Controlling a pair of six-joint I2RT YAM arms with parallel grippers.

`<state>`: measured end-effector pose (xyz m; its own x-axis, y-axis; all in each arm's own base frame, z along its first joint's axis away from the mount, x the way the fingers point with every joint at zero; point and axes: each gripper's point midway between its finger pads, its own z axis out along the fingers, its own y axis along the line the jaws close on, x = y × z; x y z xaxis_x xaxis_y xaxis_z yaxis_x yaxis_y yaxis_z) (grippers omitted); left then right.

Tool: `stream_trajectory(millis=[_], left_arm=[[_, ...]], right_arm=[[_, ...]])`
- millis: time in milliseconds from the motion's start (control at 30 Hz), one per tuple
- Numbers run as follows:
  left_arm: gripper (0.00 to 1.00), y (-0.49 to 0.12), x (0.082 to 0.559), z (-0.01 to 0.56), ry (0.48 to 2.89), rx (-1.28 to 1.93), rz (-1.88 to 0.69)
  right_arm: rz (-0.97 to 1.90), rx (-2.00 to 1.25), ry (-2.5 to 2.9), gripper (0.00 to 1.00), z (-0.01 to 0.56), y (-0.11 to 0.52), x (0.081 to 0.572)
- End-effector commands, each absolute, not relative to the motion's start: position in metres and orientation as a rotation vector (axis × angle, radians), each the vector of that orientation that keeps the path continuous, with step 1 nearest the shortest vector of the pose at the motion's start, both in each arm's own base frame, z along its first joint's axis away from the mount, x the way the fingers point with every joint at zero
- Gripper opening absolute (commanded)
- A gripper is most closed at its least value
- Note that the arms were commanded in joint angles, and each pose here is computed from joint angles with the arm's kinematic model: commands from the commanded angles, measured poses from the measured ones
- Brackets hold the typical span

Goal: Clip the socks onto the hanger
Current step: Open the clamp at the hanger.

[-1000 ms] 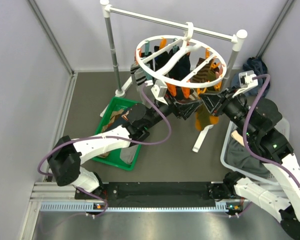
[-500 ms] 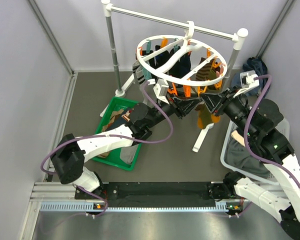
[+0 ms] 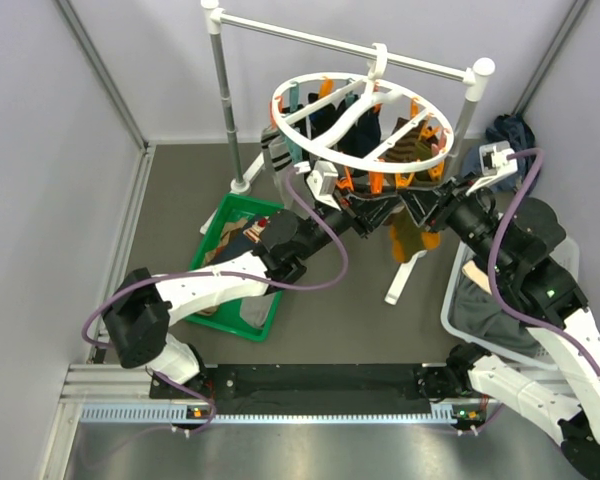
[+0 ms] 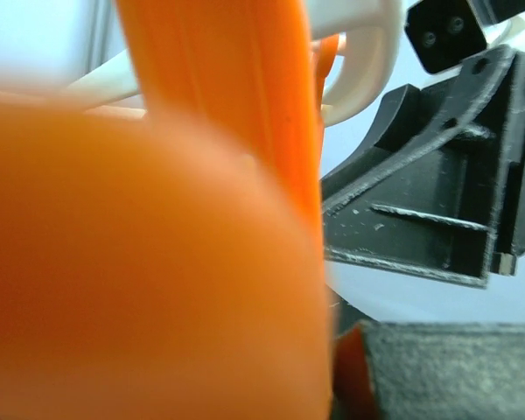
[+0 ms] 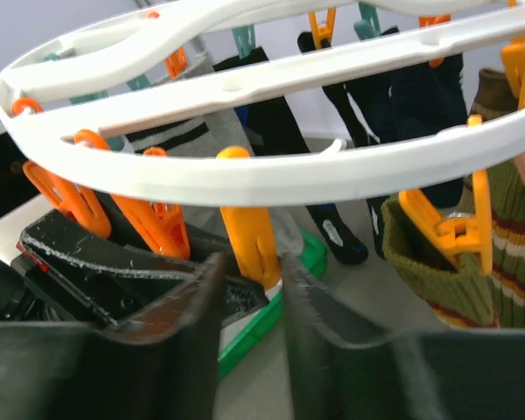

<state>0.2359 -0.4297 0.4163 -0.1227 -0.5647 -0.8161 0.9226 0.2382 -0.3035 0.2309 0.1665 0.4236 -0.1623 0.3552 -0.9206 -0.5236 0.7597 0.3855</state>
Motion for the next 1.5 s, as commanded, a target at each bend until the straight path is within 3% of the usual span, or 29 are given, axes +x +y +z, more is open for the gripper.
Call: stream_trajectory(millis=[0,133,300,1033,1467], left_arm=[[0.00,-0.420,0.243,0.435,1.014,0.369,-1.230],[0.00,-0.426,0.242,0.426,1.059,0.355,-1.134],[0.00,-0.436,0.238,0.421,1.080,0.381,-1.006],[0.00,-0.471,0.228,0.400,1.114,0.491,-0.717],[0.00,-0.482,0.223,0.386,1.129,0.533,-0.698]], right_arm=[[0.808,-0.137,1.494,0.38,0.453,0.163,0.220],[0.772,-0.108,1.486,0.53,0.456,0.156,0.224],[0.729,-0.096,1.477,0.57,0.458,0.151,0.229],[0.599,-0.050,1.495,0.56,0.457,0.136,0.244],[0.570,-0.014,1.456,0.54,0.463,0.131,0.254]])
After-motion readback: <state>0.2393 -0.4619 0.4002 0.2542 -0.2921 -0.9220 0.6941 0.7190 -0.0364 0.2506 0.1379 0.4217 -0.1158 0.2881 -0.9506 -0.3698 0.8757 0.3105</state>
